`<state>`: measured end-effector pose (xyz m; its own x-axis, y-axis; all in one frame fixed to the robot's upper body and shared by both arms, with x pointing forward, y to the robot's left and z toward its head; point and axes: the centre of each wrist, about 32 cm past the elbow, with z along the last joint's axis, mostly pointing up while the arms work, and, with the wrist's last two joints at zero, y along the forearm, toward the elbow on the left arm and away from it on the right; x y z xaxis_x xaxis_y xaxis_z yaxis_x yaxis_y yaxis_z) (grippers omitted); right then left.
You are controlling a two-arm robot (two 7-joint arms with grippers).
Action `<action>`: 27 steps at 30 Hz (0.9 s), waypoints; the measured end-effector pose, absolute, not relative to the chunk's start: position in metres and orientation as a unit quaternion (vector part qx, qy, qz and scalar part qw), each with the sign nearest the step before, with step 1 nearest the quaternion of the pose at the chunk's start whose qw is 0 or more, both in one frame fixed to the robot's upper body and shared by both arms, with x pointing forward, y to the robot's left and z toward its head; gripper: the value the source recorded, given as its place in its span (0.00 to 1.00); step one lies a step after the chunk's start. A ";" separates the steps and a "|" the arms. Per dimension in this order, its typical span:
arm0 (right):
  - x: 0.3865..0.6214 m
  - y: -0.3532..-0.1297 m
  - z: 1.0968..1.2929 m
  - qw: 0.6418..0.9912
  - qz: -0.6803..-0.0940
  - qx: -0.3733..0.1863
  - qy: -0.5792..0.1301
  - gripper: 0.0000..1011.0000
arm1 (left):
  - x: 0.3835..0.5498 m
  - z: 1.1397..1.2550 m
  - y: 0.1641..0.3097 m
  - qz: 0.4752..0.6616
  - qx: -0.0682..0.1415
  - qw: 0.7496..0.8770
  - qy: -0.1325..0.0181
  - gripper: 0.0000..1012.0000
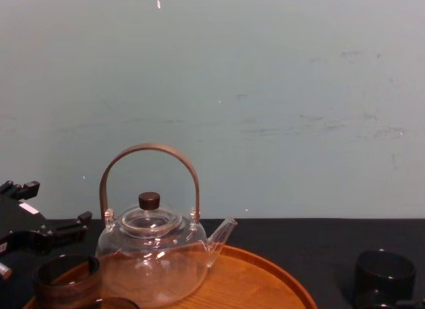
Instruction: Pick up the glass from the table and place it on the tray.
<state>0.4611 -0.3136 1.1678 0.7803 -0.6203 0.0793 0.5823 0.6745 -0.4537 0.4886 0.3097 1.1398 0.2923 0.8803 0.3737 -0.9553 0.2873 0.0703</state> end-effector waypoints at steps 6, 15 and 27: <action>0.461 -0.314 1.168 0.914 -0.329 -0.233 0.041 0.89 | 0.489 1.140 0.310 0.580 0.141 0.791 -0.132 0.99; 0.461 -0.314 1.168 0.914 -0.329 -0.232 0.041 0.89 | 0.489 1.140 0.310 0.580 0.141 0.791 -0.132 0.99; 0.459 -0.319 1.179 0.920 -0.331 -0.207 0.026 0.89 | 0.489 1.140 0.310 0.580 0.142 0.791 -0.132 0.99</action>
